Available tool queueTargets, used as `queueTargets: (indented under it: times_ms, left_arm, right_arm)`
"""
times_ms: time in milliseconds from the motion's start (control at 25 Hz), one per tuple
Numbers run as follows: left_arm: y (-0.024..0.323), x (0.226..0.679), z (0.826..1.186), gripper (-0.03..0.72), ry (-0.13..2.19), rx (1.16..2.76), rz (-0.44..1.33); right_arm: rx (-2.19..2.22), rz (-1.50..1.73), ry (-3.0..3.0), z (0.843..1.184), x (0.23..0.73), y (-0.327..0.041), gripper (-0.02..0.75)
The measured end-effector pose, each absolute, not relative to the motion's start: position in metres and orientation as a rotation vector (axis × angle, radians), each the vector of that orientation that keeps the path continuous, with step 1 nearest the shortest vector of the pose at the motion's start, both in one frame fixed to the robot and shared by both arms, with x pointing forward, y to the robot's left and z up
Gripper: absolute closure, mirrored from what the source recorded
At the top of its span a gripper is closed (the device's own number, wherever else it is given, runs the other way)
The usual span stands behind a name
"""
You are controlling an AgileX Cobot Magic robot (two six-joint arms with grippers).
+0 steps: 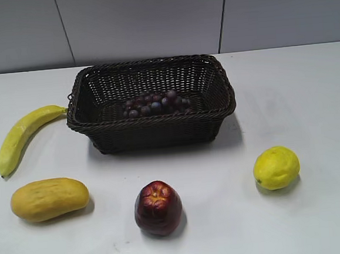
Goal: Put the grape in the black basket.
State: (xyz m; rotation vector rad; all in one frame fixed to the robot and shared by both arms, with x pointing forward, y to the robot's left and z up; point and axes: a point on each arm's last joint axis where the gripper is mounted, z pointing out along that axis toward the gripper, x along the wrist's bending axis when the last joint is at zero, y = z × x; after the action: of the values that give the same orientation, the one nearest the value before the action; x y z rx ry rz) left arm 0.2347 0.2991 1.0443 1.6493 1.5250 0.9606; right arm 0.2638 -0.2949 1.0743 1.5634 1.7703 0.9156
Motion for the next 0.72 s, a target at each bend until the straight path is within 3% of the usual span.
queueTargets:
  times_ms: [160, 720]
  left_arm:
    - [0.299, 0.235, 1.044, 0.459, 1.525, 1.649, 0.961]
    - [0.299, 0.235, 1.044, 0.461, 1.525, 1.649, 0.961]
  right_arm:
    - [1.574, 0.903, 1.782, 1.055, 0.261, -0.295, 0.146]
    - [1.566, 0.914, 1.773, 1.055, 0.261, -0.295, 0.147]
